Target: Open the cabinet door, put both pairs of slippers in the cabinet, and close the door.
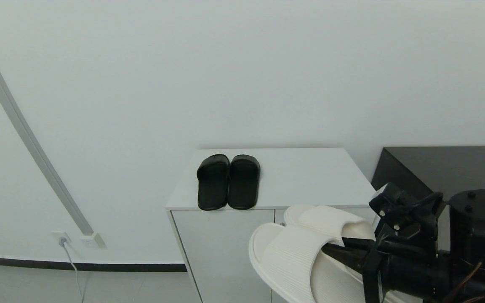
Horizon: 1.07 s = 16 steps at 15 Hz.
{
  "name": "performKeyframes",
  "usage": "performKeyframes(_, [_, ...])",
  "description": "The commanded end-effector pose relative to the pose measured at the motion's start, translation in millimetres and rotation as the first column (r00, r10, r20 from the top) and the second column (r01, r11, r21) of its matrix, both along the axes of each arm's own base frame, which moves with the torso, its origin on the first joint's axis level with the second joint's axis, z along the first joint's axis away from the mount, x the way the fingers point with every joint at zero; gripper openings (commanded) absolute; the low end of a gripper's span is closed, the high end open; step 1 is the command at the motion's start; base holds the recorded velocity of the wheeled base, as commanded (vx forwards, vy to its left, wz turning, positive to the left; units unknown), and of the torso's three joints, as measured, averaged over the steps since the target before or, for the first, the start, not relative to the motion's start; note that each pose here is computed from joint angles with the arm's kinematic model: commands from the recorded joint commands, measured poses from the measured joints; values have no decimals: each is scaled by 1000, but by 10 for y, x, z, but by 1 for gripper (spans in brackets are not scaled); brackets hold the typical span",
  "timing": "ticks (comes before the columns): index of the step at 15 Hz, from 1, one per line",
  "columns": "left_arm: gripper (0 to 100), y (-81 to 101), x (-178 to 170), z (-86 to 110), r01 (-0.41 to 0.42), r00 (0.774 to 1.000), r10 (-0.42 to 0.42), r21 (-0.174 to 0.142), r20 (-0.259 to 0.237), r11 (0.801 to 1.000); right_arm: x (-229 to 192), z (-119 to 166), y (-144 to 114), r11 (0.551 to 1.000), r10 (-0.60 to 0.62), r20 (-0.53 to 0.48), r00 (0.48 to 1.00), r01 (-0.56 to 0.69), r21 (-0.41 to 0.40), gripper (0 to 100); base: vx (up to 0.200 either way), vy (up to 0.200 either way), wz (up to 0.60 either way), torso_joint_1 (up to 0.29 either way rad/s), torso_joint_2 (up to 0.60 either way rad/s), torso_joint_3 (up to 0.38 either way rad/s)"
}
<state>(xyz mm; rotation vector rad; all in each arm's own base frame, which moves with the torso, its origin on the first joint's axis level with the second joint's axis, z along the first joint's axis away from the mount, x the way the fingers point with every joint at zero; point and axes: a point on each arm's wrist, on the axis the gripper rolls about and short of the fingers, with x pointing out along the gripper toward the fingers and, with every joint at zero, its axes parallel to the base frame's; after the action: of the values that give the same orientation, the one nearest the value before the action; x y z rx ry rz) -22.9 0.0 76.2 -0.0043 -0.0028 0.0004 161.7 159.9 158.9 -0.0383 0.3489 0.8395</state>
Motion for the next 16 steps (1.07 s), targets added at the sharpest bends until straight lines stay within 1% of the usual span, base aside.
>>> performKeyframes(1, [0, 0, 1, -1, -1, 1000, 1, 0, -1, 1000, 4, -30, 0, 1000, -2, -8, 1000, 1, -10, 0, 0, 0, 0, 0, 0, 0])
performKeyframes(3, [0, 0, 1, -1, -1, 1000, 1, -2, -1, 1000, -6, -22, -9, 1000, 1, -3, 1000, -1, -8, 0, 0, 0, 0, 0, 0, 0])
performKeyframes(4, [0, 0, 1, -1, -3, 1000, 3, 4, -1, 1000, -7, -19, -11, 1000, -1, -2, 1000, 0, -7, 0, 0, 0, 0, 0, 0, 0])
performKeyframes(10, [0, 0, 1, -1, -3, 1000, 3, 3, -1, 1000, -26, -43, -23, 1000, 2, -9, 1000, -3, -13, 0, 0, 0, 0, 0, 0, 0])
performKeyframes(11, [0, 0, 1, -1, -3, 1000, 3, 3, -1, 1000, -27, -56, -28, 1000, 7, -2, 1000, -7, -25, 0, 0, 0, 0, 0, 0, 0])
performKeyframes(14, [0, 0, 1, -1, -1, 1000, 1, 3, -1, 1000, -33, -73, -29, 999, 14, 4, 1000, -14, -40, 0, 0, 0, 0, -128, 282, 150])
performKeyframes(15, [100, 0, 1, -1, -1, 1000, 1, 3, -1, 1000, -31, -75, -33, 999, 13, 4, 1000, -13, -40, 0, 0, 0, 0, -163, 373, 207])
performKeyframes(16, [100, 0, 1, -1, -1, 1000, 1, 3, -1, 1000, -33, -80, -35, 999, 13, 3, 1000, -13, -43, 0, 0, 0, 0, -159, 383, 203])
